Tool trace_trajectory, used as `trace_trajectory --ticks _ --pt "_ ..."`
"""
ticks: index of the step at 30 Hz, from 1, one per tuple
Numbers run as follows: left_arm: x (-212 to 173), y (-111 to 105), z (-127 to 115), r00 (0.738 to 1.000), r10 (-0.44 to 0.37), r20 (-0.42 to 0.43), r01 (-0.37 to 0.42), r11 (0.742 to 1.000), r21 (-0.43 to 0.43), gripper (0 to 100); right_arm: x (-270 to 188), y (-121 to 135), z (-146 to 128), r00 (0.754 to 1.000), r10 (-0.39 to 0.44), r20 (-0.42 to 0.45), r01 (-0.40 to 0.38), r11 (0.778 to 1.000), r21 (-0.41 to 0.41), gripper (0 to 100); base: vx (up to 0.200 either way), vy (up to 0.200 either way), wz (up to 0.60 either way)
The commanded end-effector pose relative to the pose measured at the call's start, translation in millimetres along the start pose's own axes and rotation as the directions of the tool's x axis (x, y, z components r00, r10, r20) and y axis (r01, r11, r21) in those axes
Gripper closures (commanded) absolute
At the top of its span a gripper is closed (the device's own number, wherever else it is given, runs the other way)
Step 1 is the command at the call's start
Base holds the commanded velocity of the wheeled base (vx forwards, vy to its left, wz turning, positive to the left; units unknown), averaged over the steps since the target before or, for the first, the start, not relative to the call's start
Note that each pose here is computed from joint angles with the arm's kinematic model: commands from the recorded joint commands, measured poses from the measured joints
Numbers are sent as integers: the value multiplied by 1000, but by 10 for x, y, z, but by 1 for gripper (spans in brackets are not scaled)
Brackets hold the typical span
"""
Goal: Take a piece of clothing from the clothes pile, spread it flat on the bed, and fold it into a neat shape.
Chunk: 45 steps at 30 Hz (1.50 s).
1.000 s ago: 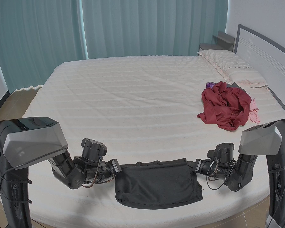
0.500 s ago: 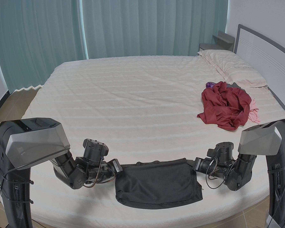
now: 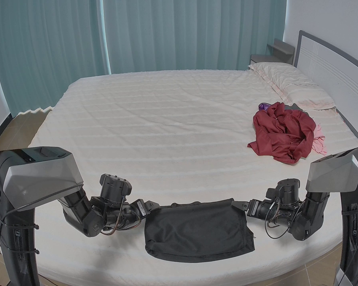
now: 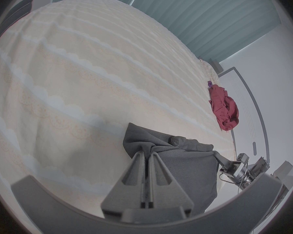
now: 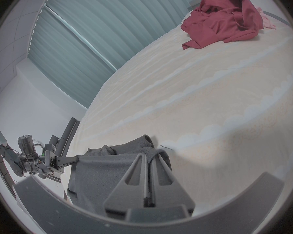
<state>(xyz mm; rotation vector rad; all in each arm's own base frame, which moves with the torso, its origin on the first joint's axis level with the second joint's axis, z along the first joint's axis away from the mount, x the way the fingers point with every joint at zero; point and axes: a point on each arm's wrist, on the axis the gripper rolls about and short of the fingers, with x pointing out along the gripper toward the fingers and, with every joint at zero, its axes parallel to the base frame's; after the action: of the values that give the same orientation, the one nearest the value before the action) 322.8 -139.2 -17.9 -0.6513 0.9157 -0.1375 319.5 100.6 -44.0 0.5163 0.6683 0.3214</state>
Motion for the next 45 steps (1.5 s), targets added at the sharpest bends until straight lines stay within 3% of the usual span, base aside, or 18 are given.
trace_trajectory --ticks 1,5,10,16,20,34,35,36,37,45 --pt "-176 -3 -44 999 -30 -33 30 1000 -2 0 -264 62 -102 997 23 -73 -23 1000 0 0 0 0 0" --pt "-145 5 -95 998 -45 -53 49 997 65 0 -323 92 -277 988 41 -152 -44 999 -13 0 0 0 0" --pt "-124 62 -221 995 -21 -95 35 988 148 0 -303 93 -344 983 37 -181 -43 999 -26 0 0 0 0" --pt "-56 3 -315 993 -26 -113 46 983 179 0 -258 73 -410 979 34 -199 -44 998 -43 0 0 0 0" --pt "-48 -56 -359 993 -75 -93 92 977 193 0 -244 80 -397 981 38 -192 -48 998 -44 0 0 0 0" --pt "-40 -82 -505 990 -71 -125 98 970 223 0 -182 148 -421 978 63 -198 -75 996 -57 0 0 0 0" --pt "-40 -92 -517 989 -72 -127 100 969 224 100 -176 149 -419 978 63 -198 -75 996 -57 0 0 0 0" --pt "-40 -101 -529 989 -74 -130 102 969 227 100 -174 153 -421 978 63 -200 -76 996 -57 0 0 0 0" --pt "-40 -110 -541 988 -76 -133 105 968 230 100 -171 153 -420 978 63 -200 -76 996 -57 100 0 0 0" --pt "-52 -126 -536 988 -81 -130 109 969 223 100 -160 159 -409 979 68 -192 -79 996 -50 100 0 0 0"
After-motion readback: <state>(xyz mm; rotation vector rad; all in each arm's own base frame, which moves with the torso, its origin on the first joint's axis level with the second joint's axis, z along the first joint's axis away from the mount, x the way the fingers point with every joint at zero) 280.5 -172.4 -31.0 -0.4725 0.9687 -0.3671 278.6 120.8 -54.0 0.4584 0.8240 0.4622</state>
